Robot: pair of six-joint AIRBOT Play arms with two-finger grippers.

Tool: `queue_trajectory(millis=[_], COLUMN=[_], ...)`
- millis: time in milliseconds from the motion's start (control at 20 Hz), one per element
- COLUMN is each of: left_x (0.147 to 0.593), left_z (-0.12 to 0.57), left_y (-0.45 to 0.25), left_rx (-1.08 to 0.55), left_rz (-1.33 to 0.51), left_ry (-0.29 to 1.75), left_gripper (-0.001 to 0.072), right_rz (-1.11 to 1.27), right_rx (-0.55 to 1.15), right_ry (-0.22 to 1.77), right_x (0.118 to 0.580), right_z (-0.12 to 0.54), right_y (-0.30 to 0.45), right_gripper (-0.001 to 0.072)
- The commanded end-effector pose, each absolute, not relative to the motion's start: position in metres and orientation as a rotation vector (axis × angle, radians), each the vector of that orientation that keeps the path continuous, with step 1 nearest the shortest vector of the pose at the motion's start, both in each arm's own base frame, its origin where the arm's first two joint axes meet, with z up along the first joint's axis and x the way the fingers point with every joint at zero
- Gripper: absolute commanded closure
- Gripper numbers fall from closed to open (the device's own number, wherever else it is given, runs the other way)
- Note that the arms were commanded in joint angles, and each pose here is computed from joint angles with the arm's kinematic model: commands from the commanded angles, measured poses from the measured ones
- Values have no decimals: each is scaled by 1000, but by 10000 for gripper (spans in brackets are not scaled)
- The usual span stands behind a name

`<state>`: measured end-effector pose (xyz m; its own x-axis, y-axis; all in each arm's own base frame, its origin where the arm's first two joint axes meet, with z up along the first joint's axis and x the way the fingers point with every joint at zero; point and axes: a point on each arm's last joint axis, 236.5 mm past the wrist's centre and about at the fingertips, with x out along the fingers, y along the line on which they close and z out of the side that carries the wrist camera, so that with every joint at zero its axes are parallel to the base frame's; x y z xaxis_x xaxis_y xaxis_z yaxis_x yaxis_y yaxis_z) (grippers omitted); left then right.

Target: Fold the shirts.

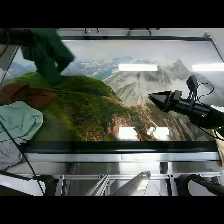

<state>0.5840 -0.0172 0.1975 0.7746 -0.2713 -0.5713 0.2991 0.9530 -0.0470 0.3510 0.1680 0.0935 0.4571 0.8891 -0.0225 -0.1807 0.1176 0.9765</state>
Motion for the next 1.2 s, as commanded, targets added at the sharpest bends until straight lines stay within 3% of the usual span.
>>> queue_trajectory(millis=[0, 200, 300, 350, 650, 1050, 1150], left_x=[501, 444, 429, 425, 403, 304, 272], left_z=[249, 197, 168, 156, 109, 20, 4], left_y=[-125, -168, -183, -187, -155, -106, -99], left_rx=[-16, -51, -57, -70, -202, -463, -533], left_rz=[-639, -758, -794, -797, -721, -620, -583], left_ry=[633, 869, 956, 988, 1201, 1611, 1667], left_gripper=[681, 659, 141, -6, -6, -5, -6], right_rz=[897, 894, 894, 894, 888, 871, 854], right_rx=[1268, 1283, 1289, 1292, 1292, 1291, 1236], right_ry=[681, 664, 658, 655, 654, 666, 730], right_x=[362, 365, 366, 366, 367, 368, 361], right_z=[110, 113, 114, 115, 114, 108, 91], right_y=[161, 160, 159, 159, 158, 154, 152], right_gripper=[487, 488, 487, 487, 488, 493, 686])
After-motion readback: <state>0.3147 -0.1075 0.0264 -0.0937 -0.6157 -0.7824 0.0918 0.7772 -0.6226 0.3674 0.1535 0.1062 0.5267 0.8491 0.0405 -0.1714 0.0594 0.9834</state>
